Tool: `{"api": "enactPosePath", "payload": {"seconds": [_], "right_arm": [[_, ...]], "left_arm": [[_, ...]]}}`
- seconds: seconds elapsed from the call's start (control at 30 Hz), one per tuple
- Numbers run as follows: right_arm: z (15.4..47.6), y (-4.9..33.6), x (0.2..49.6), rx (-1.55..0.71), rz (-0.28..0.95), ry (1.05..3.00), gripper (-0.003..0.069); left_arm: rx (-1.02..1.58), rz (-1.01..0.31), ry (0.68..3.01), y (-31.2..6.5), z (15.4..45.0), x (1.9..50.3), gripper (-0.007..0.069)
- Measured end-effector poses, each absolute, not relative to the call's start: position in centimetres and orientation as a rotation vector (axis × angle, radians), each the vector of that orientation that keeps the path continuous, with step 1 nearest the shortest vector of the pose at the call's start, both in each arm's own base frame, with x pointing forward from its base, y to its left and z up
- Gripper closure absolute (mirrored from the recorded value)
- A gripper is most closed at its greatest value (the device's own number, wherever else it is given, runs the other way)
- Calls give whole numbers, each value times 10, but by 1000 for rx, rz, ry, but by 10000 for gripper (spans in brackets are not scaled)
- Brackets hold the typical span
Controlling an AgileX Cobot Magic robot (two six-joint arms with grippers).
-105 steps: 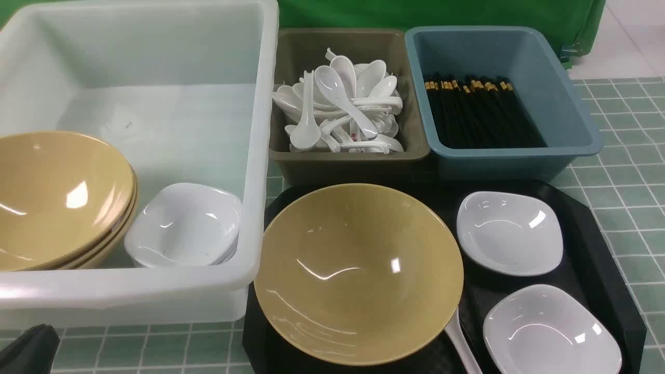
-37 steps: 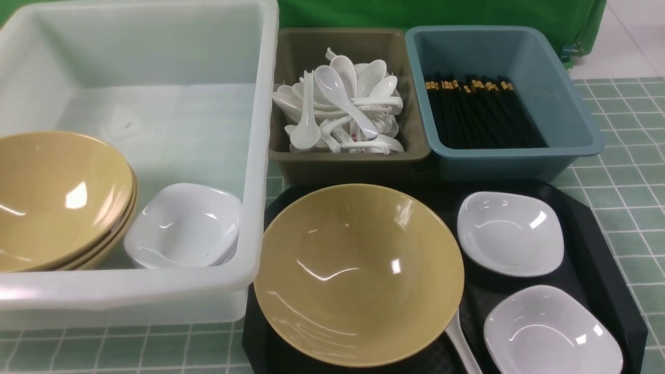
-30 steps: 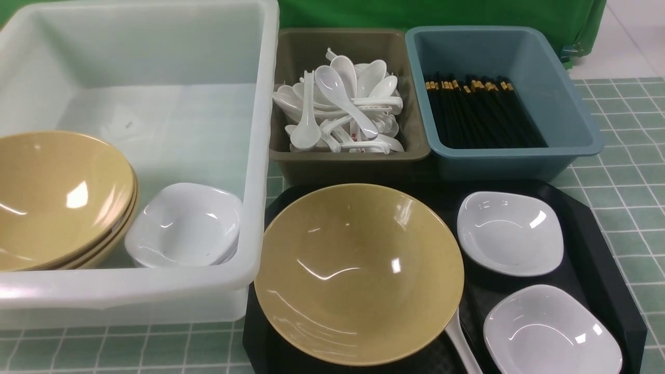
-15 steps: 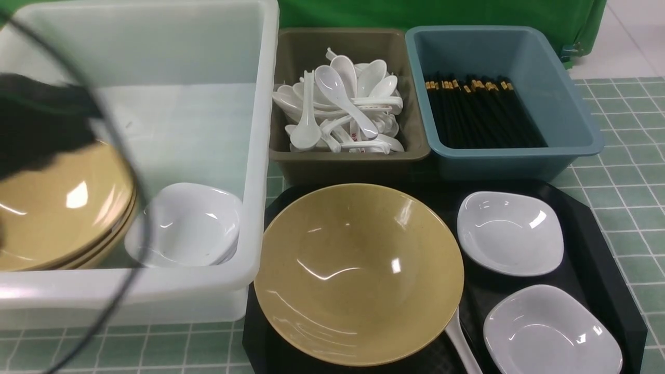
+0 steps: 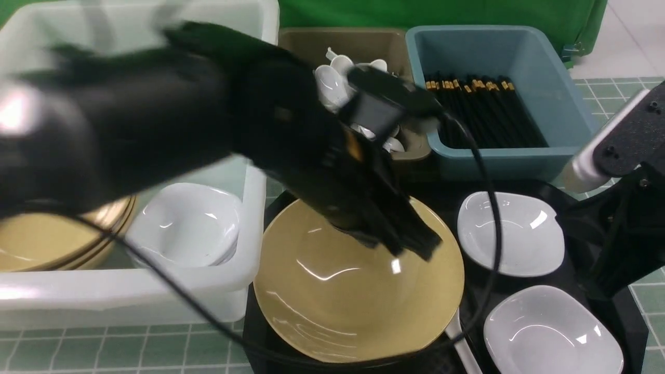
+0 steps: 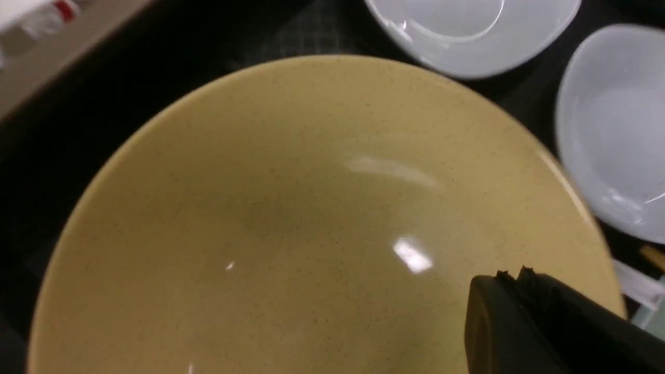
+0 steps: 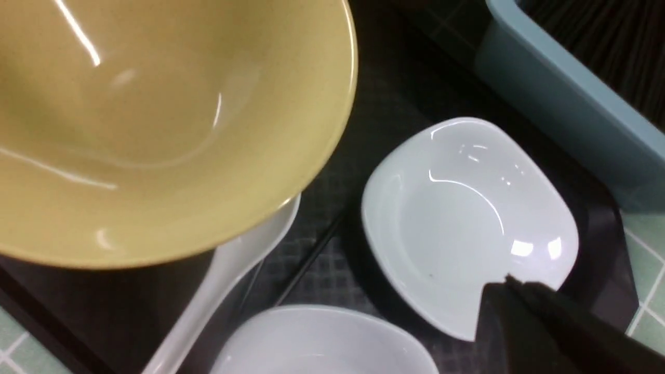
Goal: On blue table put chopsticks spoon bowls plates into blue grey white boxes.
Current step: 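Grasp the large bowl on the tray by its rim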
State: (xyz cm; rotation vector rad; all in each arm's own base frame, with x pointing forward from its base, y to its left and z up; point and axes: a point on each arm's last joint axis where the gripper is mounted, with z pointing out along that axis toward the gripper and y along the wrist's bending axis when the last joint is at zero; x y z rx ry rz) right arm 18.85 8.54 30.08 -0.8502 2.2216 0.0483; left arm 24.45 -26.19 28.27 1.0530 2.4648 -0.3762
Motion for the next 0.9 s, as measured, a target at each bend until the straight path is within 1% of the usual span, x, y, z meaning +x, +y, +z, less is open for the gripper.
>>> {"api": "enactPosePath", "payload": {"seconds": [0.07,0.23,0.33,0.37,0.5,0.57,0.6,0.63,0.7,0.83,0.9], "right_arm": [[301,86,189,-843,51,2223,622],[302,86,189,-832,56,2211,622],[302,86,190,-821,60,2205,622],[303,87,190,-816,62,2201,622],[304,87,191,-809,65,2192,622],[303,87,191,-809,65,2193,622],[303,87,191,-809,65,2193,622],[303,87,191,-809,65,2193,622],[303,87,191,-809,65,2193,622],[303,87,191,-809,65,2193,622],[303,87,191,-809,65,2193,622]], "left_arm": [[1109,-309,2527,-276,258,254,622],[1166,-256,2595,-296,220,262,622],[1136,-302,2607,-302,213,263,622],[1109,-340,2609,-305,211,264,622],[1060,-509,2587,-317,207,264,622],[1059,-554,2575,-320,206,263,622],[1049,-636,2560,-325,208,262,622],[1049,-644,2558,-325,208,261,622],[1058,-725,2532,-330,212,260,620],[1127,-759,2485,-333,225,263,617],[1153,-710,2483,-325,237,273,599]]}}
